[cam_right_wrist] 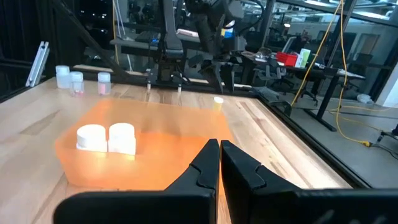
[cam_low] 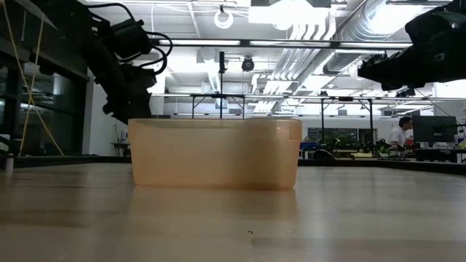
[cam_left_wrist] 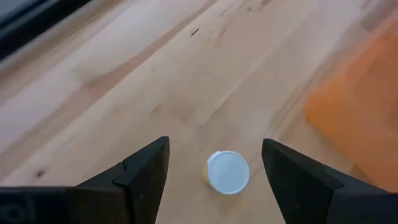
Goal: Pick and place pill bottles into a basket
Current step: Put the yellow pill bottle into the orange bin
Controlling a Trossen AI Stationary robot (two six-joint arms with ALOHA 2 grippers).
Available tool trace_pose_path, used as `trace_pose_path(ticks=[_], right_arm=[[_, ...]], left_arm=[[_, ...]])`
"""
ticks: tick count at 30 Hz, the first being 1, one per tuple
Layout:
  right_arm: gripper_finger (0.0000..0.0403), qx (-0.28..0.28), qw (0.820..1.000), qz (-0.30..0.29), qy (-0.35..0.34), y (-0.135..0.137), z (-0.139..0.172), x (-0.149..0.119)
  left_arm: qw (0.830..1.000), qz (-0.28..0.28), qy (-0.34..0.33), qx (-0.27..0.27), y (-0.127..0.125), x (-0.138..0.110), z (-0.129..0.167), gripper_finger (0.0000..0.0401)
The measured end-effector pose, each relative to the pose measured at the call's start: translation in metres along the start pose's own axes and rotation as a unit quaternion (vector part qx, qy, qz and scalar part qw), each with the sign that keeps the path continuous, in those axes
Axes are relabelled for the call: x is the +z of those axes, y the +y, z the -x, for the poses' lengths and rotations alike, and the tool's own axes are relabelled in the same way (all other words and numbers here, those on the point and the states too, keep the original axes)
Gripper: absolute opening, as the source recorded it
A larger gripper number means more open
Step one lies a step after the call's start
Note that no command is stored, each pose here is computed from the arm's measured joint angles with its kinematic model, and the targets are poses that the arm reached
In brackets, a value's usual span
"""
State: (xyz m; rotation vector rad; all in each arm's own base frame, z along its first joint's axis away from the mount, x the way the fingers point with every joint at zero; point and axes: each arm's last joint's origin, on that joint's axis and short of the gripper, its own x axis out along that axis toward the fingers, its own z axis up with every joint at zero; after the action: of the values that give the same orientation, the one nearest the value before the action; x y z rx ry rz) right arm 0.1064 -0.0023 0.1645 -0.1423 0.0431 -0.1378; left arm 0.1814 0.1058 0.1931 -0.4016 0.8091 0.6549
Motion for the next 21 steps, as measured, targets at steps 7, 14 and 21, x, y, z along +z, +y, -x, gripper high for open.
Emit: trace_pose_path(ticks=[7,14,21], right_arm=[[0.0007,0.0,1.0,0.001,0.003,0.0,0.0,-0.001],[0.0007,0.001,1.0,0.001,0.008,0.0,0.0,-0.002],[0.0007,0.001,1.0,-0.002,0.01,0.0,0.0,-0.002]], left_arm=[[0.998,0.063,0.003,0.002,0.0,-0.001,0.0,0.0289],[0.996,0.089,0.024,0.008,0.001,-0.006,-0.001,0.0289],[0.994,0.1,0.037,0.012,0.002,-0.018,-0.006,0.0289]])
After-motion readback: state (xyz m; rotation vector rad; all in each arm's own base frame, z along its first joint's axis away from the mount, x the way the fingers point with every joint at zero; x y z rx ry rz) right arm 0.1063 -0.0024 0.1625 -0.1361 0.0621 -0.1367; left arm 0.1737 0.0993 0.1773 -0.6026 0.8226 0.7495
